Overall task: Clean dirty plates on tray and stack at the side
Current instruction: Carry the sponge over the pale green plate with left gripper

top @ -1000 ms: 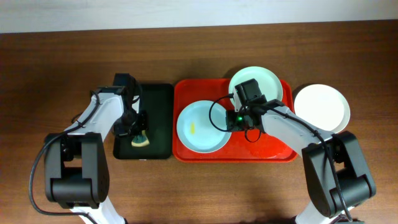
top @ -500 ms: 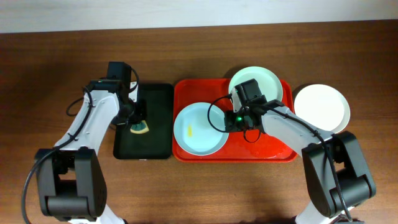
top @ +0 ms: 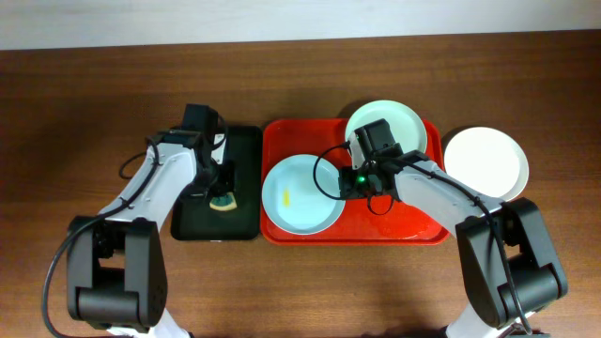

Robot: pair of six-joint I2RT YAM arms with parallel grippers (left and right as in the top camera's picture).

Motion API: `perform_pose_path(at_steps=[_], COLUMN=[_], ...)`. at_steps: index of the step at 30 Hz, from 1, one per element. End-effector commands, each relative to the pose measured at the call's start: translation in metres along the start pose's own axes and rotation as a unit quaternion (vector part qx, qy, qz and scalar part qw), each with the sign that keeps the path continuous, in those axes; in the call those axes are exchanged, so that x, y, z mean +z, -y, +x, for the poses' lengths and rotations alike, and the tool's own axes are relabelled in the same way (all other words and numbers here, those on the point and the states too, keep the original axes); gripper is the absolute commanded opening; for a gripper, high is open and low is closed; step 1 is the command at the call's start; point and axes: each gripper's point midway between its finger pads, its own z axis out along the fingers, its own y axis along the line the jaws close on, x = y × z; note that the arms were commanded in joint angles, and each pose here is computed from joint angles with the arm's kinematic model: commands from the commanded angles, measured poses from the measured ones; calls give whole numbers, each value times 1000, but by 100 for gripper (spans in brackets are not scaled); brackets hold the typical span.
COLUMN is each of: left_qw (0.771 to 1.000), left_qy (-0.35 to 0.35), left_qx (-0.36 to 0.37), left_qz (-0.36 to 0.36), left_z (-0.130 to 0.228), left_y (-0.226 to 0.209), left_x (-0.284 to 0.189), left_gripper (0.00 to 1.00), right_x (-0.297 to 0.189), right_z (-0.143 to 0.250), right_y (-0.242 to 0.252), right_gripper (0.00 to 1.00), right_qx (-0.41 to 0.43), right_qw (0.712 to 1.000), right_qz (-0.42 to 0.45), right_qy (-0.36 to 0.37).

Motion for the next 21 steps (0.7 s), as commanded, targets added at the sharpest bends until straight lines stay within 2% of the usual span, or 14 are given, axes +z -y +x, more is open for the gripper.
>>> perform_pose_path(at_steps=[1,8,13,21], left_qw=[1000,1000,1000,1000], left_qy=[-16,-21,-13,11], left_qx=[7,-1,0,1], left_qz=[5,5,6,9], left_z=[12,26,22,-17], left_y=[0,-3,-2,6], left_x=[14,31,31,-19], left_gripper=[0,0,0,0], right_x=[6,6,6,6], right_z=[6,5,5,5], right_y=[2,2,2,2], right_gripper=[4,5,4,5], right_qx=[0,0,0,0], right_qw=[1000,1000,1000,1000], right_qz=[-3,-1,-1,-2], right_qy=[-10,-10,-10,-9])
